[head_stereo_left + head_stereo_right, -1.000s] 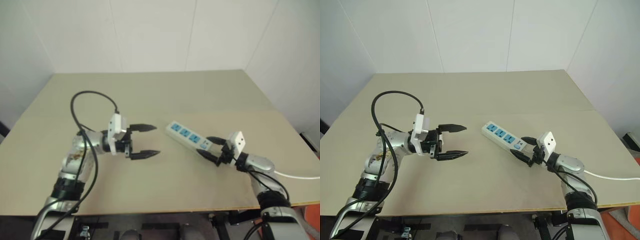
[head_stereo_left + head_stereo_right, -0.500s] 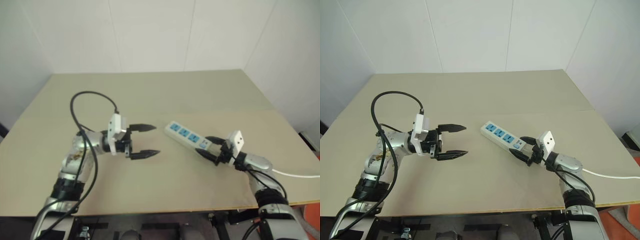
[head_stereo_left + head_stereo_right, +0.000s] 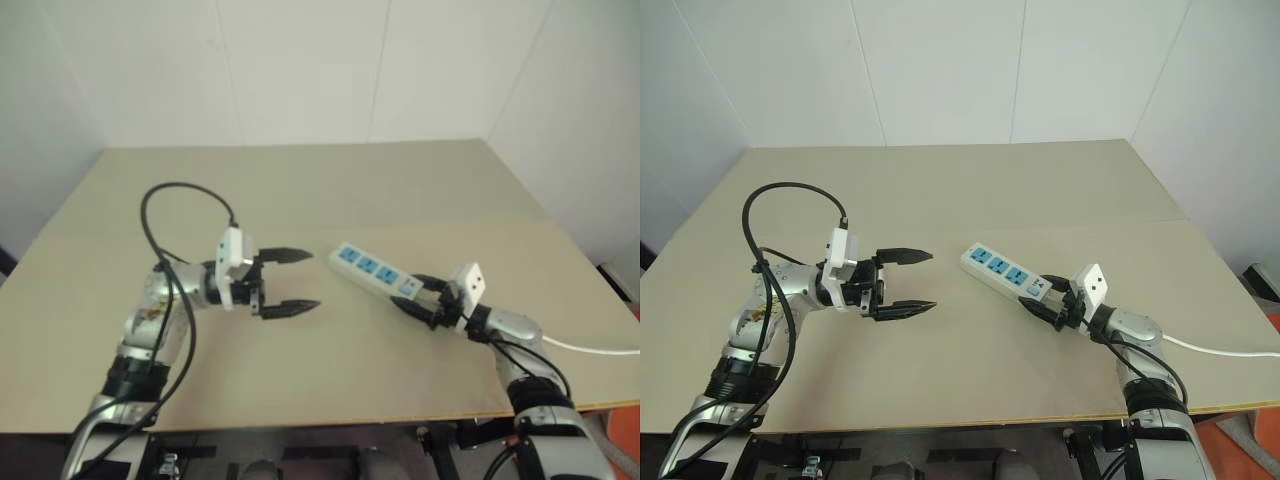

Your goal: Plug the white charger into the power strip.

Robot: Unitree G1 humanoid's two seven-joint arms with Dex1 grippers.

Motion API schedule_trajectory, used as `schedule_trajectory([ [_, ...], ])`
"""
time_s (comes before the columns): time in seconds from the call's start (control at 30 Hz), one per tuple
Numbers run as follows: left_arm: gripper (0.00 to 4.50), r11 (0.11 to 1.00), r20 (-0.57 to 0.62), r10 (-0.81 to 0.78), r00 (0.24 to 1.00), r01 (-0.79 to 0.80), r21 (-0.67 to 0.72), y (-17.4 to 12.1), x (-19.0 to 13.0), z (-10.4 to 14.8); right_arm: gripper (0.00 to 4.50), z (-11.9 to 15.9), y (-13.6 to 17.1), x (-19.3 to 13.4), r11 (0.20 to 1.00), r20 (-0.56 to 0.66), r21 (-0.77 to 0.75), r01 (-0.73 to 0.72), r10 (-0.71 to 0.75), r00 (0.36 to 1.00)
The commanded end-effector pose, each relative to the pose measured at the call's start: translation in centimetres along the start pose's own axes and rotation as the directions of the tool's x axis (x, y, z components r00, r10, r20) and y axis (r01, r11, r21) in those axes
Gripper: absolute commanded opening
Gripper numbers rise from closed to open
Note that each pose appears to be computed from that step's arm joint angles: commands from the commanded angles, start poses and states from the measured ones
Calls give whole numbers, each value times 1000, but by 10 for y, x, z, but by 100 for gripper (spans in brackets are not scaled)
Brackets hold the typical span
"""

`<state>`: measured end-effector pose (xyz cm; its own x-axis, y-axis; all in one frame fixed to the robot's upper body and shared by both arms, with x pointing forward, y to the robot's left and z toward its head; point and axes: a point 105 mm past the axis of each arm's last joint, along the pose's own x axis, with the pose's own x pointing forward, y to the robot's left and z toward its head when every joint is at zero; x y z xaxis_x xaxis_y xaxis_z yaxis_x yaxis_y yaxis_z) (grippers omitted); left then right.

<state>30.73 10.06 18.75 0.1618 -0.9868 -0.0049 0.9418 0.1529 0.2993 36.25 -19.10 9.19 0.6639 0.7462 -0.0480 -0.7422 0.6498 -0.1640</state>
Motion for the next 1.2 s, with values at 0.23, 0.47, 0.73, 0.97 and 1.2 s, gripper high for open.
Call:
schedule_trajectory([
  [0.23, 450, 999, 26, 6, 1000, -7, 36, 3, 0, 9, 339, 4, -4, -4, 1000, 11, 15, -4, 3, 1000],
  [0.47, 450, 997, 31, 59, 998, -61, 53, 15, -7, 20, 339, 20, 16, -6, 989, 36, -17, -150, 151, 988],
  [0.73, 450, 990, -104, 111, 988, -100, 101, 27, -22, 17, 339, 31, 50, -1, 934, -6, -119, -336, 338, 941],
  [0.97, 450, 979, -254, 63, 965, -11, 203, 37, -36, 12, 339, 27, 69, 12, 866, -78, -185, -464, 458, 886],
  [1.2, 450, 921, -427, -118, 897, 259, 290, 54, -61, 25, 339, 41, 69, 33, 804, -93, -200, -561, 554, 827],
])
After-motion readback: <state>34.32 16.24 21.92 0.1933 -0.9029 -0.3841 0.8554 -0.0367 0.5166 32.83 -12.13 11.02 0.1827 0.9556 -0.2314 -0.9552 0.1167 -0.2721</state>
